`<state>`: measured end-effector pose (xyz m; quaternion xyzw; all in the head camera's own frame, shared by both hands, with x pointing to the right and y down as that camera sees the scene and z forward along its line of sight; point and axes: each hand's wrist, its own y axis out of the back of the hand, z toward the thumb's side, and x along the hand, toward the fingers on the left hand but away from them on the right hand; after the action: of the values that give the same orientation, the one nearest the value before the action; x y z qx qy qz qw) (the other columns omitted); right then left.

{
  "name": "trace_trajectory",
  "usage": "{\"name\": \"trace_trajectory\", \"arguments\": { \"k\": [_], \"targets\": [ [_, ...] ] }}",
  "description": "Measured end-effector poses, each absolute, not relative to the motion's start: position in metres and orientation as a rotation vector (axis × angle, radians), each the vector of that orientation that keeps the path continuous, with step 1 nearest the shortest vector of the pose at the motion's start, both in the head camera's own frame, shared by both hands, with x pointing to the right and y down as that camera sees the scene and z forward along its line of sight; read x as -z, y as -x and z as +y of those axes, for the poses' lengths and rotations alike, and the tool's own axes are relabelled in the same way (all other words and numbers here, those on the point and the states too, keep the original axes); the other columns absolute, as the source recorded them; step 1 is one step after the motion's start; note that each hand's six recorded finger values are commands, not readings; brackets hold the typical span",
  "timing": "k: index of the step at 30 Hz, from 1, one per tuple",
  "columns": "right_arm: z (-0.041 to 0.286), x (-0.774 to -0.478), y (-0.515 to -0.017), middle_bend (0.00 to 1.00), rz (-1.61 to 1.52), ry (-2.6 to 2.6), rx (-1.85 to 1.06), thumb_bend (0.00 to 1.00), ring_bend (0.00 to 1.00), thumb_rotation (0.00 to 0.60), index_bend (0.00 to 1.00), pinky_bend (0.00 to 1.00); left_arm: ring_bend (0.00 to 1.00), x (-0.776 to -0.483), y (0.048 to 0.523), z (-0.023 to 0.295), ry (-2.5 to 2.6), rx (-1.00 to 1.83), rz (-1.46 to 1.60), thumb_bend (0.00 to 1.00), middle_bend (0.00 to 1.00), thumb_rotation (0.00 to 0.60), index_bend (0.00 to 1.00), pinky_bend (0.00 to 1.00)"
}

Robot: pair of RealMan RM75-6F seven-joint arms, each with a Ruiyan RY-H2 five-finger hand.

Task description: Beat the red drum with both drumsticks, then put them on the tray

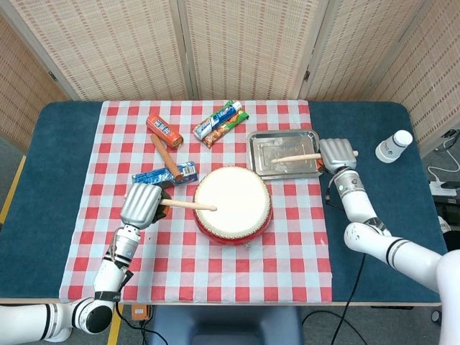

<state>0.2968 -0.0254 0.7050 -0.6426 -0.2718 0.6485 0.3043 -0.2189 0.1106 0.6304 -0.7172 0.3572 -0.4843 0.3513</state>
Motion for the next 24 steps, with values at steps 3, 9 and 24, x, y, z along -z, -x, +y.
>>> {"name": "trace_trajectory", "arguments": {
  "k": [3,9,24],
  "targets": [
    [-0.03,-0.721,-0.296,0.95,-0.717,1.7,-1.751,0.56,0.86,0.6,0.97,0.89,0.98,-0.63,0.222,0.111,1.857,1.26,0.92,0.62,1.0,0.6,1.0,1.0],
    [-0.039,-0.743,-0.284,0.84,-0.699,1.684,-1.776,0.55,0.73,0.6,0.81,0.84,0.98,-0.63,0.23,0.112,1.863,1.271,0.929,0.62,1.0,0.6,1.0,1.0],
    [-0.049,-0.774,-0.245,0.31,-0.639,1.68,-1.799,0.27,0.19,0.6,0.13,0.36,0.98,-0.63,0.239,0.108,1.854,1.276,0.943,0.62,1.0,0.6,1.0,1.0]
  ]
}}
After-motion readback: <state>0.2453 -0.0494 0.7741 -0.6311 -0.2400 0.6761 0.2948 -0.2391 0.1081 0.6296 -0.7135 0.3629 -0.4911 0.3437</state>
